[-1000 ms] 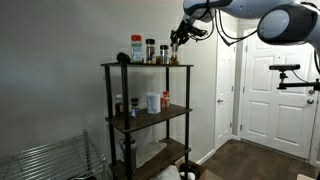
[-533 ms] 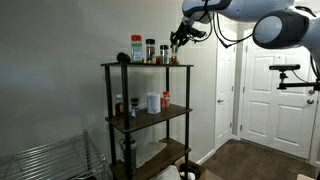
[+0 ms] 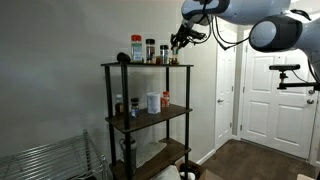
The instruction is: Pick up the clear spice bottle with a white lid and put it on the top shelf
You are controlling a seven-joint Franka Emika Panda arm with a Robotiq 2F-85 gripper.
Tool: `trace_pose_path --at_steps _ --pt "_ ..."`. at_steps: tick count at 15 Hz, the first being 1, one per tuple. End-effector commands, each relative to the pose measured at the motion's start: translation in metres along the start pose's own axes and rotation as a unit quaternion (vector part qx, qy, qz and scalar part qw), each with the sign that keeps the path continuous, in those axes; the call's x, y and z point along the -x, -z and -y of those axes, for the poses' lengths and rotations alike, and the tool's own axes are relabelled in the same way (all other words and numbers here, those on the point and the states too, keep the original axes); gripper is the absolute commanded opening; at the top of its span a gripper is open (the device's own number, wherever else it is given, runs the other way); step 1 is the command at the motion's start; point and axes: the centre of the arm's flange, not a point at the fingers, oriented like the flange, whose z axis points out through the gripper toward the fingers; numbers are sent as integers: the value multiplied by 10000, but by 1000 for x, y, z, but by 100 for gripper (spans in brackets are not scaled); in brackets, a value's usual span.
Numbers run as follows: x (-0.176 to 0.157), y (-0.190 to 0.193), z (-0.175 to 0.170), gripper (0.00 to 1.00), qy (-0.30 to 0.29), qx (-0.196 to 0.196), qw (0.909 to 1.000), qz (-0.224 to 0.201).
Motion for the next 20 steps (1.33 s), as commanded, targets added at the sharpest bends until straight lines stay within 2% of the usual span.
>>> trace_pose_path --at_steps 1,3,7,8,14,20 --pt "-12 1 -1 71 -182 47 9998 73" --pt "-12 2 -1 72 -205 62 9997 81" --pt "-13 4 -1 96 -273 49 9996 75" --pt "-12 6 0 99 -271 42 9996 72" --pt "2 34 -2 100 -175 26 9998 -26" --pt "24 55 -13 100 -220 13 9997 62"
